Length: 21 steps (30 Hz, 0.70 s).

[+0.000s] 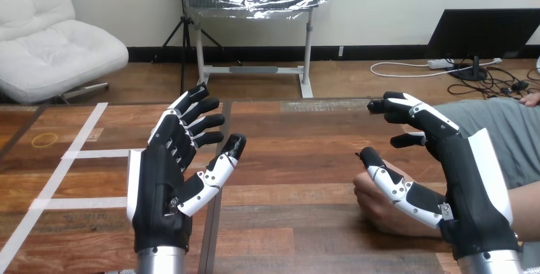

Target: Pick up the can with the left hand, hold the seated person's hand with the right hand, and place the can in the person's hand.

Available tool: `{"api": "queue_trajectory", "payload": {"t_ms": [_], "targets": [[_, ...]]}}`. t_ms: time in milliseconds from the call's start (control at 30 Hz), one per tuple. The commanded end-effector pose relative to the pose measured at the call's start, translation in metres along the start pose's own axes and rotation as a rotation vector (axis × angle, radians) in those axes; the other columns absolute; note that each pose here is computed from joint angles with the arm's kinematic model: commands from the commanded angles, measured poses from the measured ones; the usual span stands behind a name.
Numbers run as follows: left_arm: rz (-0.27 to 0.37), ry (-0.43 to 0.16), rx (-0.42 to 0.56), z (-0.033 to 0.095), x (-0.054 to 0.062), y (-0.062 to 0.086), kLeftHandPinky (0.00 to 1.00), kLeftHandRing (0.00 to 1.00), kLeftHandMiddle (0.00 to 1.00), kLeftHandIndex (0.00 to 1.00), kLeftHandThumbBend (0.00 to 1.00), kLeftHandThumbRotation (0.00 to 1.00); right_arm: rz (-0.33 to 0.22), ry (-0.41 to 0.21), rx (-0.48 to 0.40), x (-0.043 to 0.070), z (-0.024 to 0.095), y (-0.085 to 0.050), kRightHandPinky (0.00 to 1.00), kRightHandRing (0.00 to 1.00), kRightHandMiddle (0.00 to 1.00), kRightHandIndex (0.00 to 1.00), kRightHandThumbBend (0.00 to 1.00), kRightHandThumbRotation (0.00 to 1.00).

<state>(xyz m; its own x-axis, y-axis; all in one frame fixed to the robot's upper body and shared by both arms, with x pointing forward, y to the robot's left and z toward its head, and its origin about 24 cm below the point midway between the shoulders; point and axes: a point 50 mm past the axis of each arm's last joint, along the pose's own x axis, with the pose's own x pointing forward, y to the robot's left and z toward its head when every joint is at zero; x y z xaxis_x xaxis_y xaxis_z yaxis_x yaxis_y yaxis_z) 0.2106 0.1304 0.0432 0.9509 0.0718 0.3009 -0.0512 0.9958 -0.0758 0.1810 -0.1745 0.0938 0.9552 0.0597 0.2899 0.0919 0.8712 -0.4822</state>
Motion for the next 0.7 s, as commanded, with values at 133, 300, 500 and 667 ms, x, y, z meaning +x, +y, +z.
{"api": "queue_trajectory", "payload": {"t_ms": [133, 300, 500, 667], "targets": [[-0.023, -0.082, -0.039, 0.0158, 0.0111, -0.0111, 0.64, 0.71, 0.76, 0.78, 0.54, 0.11, -0.013, -0.069, 0.003, 0.0134, 0.0086, -0.0043, 0.64, 0.79, 0.85, 0.71, 0.47, 0.00], [-0.024, -0.083, -0.038, 0.0160, 0.0113, -0.0113, 0.64, 0.71, 0.76, 0.78, 0.54, 0.11, -0.013, -0.073, -0.001, 0.0134, 0.0088, -0.0045, 0.63, 0.78, 0.84, 0.71, 0.48, 0.00], [-0.022, -0.081, -0.031, 0.0161, 0.0112, -0.0117, 0.63, 0.70, 0.75, 0.78, 0.54, 0.12, -0.012, -0.073, 0.004, 0.0132, 0.0085, -0.0046, 0.63, 0.77, 0.84, 0.71, 0.48, 0.00], [-0.024, -0.080, -0.034, 0.0163, 0.0110, -0.0120, 0.63, 0.70, 0.75, 0.78, 0.54, 0.12, -0.011, -0.072, -0.002, 0.0130, 0.0083, -0.0048, 0.63, 0.77, 0.84, 0.71, 0.48, 0.00]]}}
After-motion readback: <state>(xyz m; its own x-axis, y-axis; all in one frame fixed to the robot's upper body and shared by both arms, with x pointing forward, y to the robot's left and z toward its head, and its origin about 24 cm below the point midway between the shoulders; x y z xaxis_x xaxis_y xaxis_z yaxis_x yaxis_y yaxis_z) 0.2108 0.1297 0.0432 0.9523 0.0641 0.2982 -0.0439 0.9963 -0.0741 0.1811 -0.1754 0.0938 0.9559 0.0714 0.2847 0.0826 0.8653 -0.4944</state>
